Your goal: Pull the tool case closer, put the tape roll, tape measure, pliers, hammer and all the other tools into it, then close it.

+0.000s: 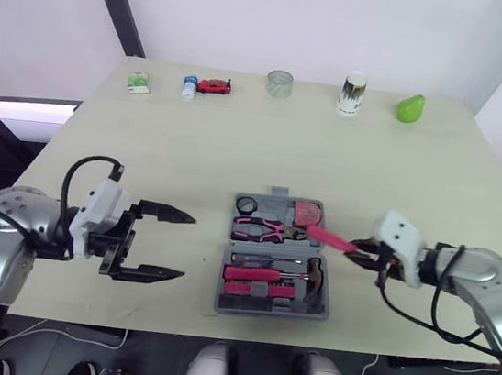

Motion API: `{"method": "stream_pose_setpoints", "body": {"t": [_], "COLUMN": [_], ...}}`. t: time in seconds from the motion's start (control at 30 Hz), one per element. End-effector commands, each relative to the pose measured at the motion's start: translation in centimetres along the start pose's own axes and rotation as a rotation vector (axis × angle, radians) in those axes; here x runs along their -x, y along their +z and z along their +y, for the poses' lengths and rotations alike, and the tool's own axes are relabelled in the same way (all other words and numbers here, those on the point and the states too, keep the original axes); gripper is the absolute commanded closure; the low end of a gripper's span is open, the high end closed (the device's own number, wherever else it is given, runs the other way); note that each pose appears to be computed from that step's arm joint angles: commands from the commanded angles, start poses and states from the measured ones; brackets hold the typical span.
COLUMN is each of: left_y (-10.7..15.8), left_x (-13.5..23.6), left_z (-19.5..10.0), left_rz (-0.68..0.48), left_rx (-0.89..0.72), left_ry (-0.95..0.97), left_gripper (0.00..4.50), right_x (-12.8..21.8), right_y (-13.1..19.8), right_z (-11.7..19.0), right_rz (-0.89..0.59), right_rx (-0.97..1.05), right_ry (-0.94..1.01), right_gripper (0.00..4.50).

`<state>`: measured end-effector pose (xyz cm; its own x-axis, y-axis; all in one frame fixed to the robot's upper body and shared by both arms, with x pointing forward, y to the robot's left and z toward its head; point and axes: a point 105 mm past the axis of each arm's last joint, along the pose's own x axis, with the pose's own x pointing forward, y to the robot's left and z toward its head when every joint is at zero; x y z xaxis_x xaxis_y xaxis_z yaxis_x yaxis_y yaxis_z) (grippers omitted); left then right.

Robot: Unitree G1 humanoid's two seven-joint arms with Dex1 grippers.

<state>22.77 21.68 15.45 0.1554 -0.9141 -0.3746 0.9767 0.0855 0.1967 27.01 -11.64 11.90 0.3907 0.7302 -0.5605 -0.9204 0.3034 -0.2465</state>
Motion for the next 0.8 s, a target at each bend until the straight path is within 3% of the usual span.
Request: {"method": "stream_pose_setpoints", "body": {"t": [0.03,0.17,0.33,0.6,0.8], "left_y": [-0.5,-1.3,-0.6,0.8,0.0], "left_x": [0.3,0.5,0.2,0.5,0.8], "left_z": [-1.2,-1.7,-2.9,-2.7,-2.9], "left_rz": [0.036,0.075,-0.011,-0.152,-0.090], "left_rx": [-0.038,-0.050,-0.056,-0.004,-0.011], "left_ry": [-0.075,-0.100,-0.112,-0.079,-0.089], "left_gripper": [0.00,0.00,0.00,0.00,0.00], "right_x": [-1.1,-2.4,-4.3,-5.8,-6.4], "right_y": [1.4,2.1,3.7,3.2,2.8], "right_z": [1.2,2.1,5.7,6.7,7.1], "right_rz": [0.033,0.049,0.060,0.149,0.194], "right_rx": [0.106,0.150,0.228,0.271,0.237], "right_ry": [0.077,0.139,0.313,0.354,0.339], "right_gripper": [4.14,4.14,4.14,4.14,4.14]}}
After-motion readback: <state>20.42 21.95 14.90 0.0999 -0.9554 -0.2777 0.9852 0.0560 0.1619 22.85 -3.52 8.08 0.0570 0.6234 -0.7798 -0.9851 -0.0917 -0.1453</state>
